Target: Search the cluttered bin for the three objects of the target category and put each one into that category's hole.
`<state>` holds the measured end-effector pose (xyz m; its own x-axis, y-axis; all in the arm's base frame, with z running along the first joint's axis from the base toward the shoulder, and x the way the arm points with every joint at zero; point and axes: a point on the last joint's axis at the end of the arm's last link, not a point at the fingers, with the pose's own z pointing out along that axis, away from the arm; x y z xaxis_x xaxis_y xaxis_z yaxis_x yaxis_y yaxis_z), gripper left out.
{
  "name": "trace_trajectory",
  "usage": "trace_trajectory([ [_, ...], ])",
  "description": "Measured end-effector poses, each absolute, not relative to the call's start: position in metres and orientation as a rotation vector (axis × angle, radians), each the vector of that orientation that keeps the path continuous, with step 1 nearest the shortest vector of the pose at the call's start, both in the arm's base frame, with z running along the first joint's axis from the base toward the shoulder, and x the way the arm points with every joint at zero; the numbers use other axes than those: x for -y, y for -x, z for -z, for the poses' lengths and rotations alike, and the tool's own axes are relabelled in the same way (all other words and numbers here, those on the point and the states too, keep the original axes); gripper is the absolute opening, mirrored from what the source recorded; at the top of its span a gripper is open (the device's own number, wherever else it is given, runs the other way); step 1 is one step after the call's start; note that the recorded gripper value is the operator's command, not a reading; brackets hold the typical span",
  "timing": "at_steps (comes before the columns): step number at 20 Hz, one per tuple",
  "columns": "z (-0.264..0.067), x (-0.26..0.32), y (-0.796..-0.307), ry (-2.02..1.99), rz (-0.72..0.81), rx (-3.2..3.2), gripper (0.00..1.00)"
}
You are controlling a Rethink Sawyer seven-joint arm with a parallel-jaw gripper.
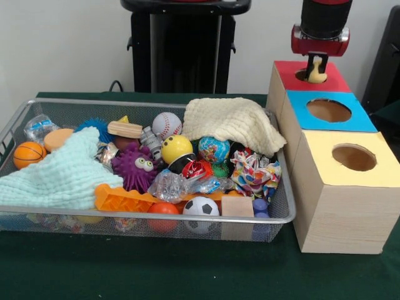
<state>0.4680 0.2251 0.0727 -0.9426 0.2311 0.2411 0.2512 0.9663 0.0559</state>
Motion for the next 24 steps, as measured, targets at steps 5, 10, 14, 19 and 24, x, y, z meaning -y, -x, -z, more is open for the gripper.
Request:
trace_trajectory([
  [5, -0.074, -0.221, -0.469, 0.419, 0.112, 2.875, 1.00],
  [10, -0.074, -0.213, -0.469, 0.457, 0.088, 2.884, 1.00],
  [14, -0.074, -0.212, -0.469, 0.459, 0.084, 2.887, 1.00],
  [19, -0.078, -0.210, -0.471, 0.464, 0.082, 2.893, 1.00],
  [24, -0.082, -0.207, -0.470, 0.469, 0.078, 2.881, 0.00],
])
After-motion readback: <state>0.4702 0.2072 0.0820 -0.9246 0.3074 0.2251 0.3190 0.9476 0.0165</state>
